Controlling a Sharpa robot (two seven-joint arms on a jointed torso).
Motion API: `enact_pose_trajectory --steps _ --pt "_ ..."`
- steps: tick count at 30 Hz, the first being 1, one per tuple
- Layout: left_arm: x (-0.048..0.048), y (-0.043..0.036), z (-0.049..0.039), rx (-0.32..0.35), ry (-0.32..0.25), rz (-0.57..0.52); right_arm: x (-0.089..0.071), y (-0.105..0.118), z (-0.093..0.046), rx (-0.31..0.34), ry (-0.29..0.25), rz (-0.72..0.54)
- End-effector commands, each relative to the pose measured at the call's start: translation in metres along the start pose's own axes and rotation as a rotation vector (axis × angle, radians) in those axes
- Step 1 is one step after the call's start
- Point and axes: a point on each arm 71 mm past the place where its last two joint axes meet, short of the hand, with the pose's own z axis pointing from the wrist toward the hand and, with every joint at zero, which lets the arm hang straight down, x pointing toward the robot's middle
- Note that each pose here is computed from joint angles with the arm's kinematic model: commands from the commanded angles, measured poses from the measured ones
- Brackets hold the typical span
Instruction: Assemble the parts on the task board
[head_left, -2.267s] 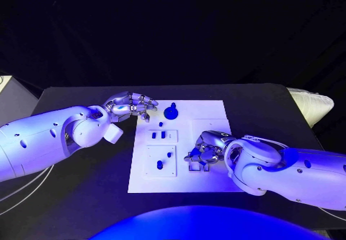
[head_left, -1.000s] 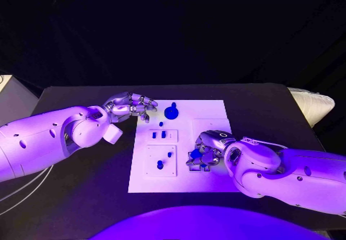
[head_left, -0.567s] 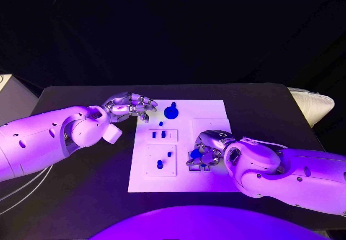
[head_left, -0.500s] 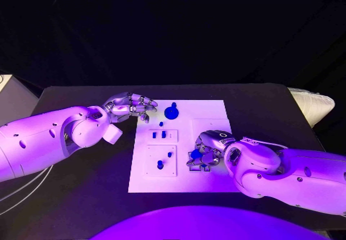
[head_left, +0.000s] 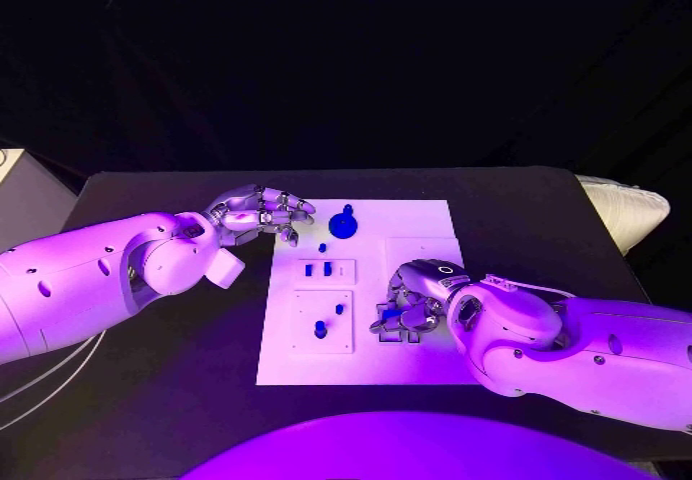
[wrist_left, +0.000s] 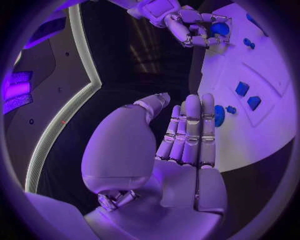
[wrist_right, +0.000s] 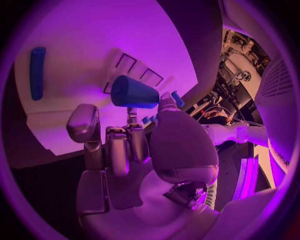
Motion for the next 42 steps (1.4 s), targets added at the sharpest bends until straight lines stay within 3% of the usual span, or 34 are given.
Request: enact_pose_trajectory --steps 1,16,26,42 --pt "0.0025 -0.0004 0.0002 0.003 0.025 -0.001 -0.002 0.002 0.0 -0.027 -0.035 0.007" --pt "0.0027 -0.0001 0.0002 0.0 0.028 0.001 -0.006 0.004 -0.002 -0.059 -0.088 0.004" --pt "0.0027 0.0 0.0004 -0.001 0.029 0.002 -0.009 0.006 -0.005 -0.117 -0.121 0.024" --pt "0.0012 0.0002 -0.0007 -0.002 0.025 0.003 -0.008 -0.008 -0.014 -0.149 -0.041 -0.043"
